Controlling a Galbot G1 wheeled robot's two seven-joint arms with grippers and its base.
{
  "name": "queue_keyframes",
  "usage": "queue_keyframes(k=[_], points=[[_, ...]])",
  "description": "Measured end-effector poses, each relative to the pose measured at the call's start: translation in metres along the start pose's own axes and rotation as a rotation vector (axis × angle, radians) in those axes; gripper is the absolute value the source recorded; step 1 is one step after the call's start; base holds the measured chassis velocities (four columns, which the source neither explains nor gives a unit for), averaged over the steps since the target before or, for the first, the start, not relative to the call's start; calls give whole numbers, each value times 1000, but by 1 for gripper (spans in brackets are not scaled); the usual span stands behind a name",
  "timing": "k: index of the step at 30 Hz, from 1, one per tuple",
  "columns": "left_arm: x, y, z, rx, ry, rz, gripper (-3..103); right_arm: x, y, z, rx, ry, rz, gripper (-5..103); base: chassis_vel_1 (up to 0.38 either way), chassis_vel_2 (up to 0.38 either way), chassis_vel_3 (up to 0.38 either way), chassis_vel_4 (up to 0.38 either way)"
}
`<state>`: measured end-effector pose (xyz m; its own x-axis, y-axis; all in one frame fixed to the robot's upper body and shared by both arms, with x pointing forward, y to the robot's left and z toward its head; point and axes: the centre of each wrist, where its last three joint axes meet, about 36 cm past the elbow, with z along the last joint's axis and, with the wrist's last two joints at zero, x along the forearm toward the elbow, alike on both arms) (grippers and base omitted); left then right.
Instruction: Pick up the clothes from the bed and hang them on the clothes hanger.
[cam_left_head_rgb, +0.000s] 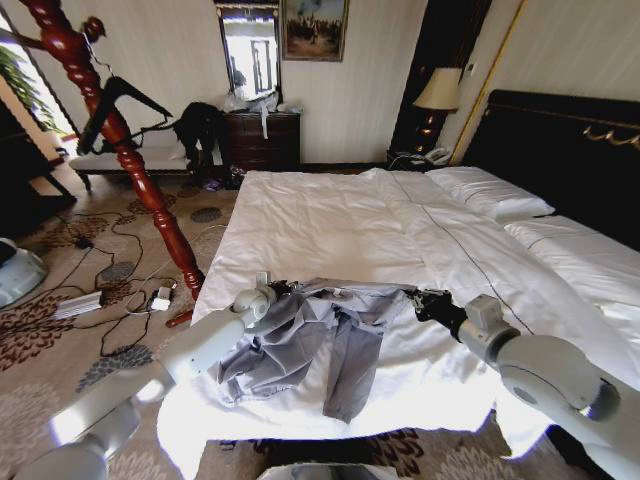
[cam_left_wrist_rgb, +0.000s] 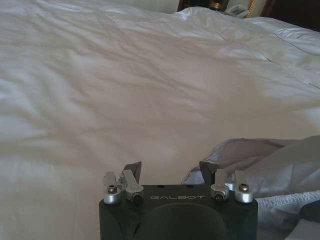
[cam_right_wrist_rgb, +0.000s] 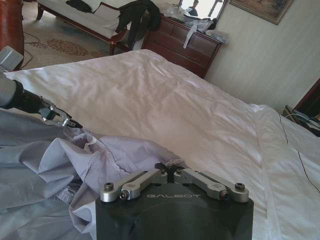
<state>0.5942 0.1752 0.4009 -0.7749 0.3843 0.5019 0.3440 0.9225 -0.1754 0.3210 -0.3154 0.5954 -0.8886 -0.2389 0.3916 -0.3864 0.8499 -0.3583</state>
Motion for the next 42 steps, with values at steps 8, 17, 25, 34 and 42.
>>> queue_keyframes(k=[8,17,25,34,42], points=[[-6,-2,7,-12,38,36,70,0,0,0,-3,0,2,1,0,0,0,0],[-15,-8,13,-25,66,71,38,0,0,1,-18,-2,6,1,0,0,0,0],[-15,-8,12,-28,59,72,11,1,1,3,-16,3,12,1,0,0,0,0],[-8,-9,13,-40,26,40,0,3,5,4,-10,4,9,1,0,0,0,0],[23,-27,-16,-35,-113,1,0,5,5,-3,-11,-26,13,1,0,0,0,0]])
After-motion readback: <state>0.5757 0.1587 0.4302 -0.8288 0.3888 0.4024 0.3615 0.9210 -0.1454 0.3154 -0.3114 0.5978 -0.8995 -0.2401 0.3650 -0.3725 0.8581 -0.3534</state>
